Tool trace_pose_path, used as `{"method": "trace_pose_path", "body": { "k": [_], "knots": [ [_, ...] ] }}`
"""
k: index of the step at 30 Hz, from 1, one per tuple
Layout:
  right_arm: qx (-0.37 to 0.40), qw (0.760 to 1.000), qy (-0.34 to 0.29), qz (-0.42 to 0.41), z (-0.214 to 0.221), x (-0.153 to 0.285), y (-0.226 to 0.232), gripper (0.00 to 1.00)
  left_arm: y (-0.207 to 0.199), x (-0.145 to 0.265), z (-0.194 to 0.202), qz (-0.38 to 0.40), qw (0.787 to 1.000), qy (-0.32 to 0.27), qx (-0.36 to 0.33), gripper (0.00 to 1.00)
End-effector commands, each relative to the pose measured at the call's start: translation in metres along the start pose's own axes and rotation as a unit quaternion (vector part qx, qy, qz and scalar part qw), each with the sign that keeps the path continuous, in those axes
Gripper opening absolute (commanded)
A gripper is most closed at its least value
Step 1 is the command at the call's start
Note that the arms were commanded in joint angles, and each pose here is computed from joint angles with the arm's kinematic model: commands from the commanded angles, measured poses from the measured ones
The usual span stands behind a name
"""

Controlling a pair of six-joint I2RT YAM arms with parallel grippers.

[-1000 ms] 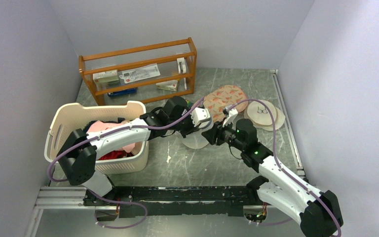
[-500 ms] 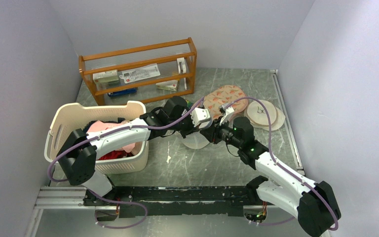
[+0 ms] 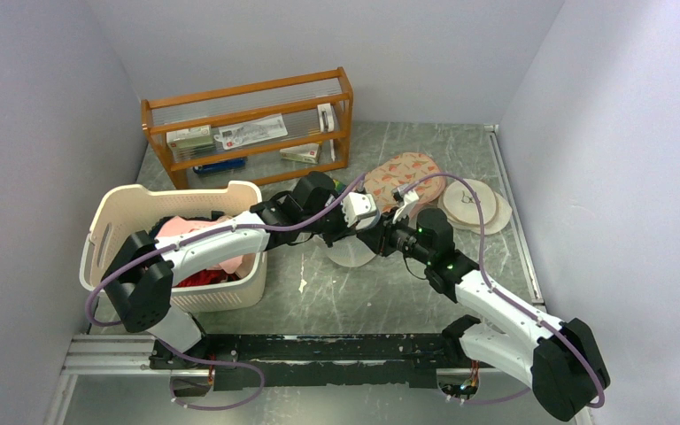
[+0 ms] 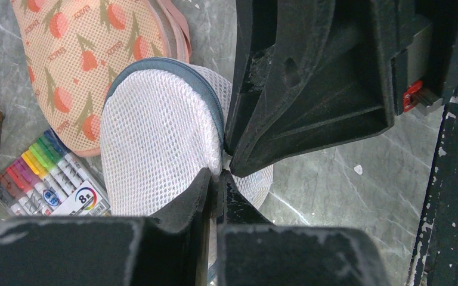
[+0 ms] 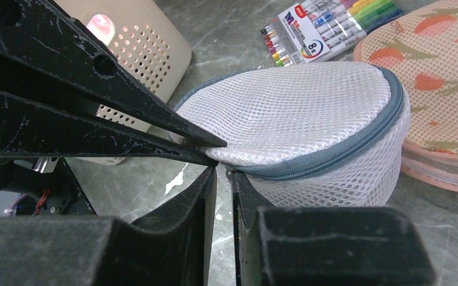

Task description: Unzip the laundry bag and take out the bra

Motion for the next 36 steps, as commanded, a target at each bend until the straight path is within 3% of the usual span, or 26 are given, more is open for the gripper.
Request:
{"method": "trace_pose_path", "body": {
  "k": [1, 17, 28, 36],
  "knots": [
    [0.0, 1.0, -0.019, -0.003, -0.006, -0.002, 0.0, 0.16, 0.001, 0.004, -0.024, 0.013, 0.999, -0.035, -0.001, 0.07],
    [-0.003, 1.0, -0.021, 0.0, -0.009, -0.009, -0.002, 0.17, -0.001, 0.005, -0.029, 0.02, 0.999, -0.043, -0.001, 0.07],
    [-0.009, 0.997, -0.04, 0.059, -0.014, -0.001, -0.019, 0.0, 0.0, 0.006, -0.029, 0.018, 0.999, -0.044, -0.002, 0.07],
    [-0.007, 0.987, -0.047, 0.153, -0.013, 0.016, -0.048, 0.0, 0.001, 0.008, -0.03, 0.012, 0.999, -0.045, -0.004, 0.07]
  ]
}}
Point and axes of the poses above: each gripper's point midway between its finger pads, its own x axis back along the fingers, its own y axis along the line the jaws close on, z = x × y, the point moved 1 cm from there along x, back along the fingers, and after that the axes turned 11 degrees about -x, right-handed, at the moved point
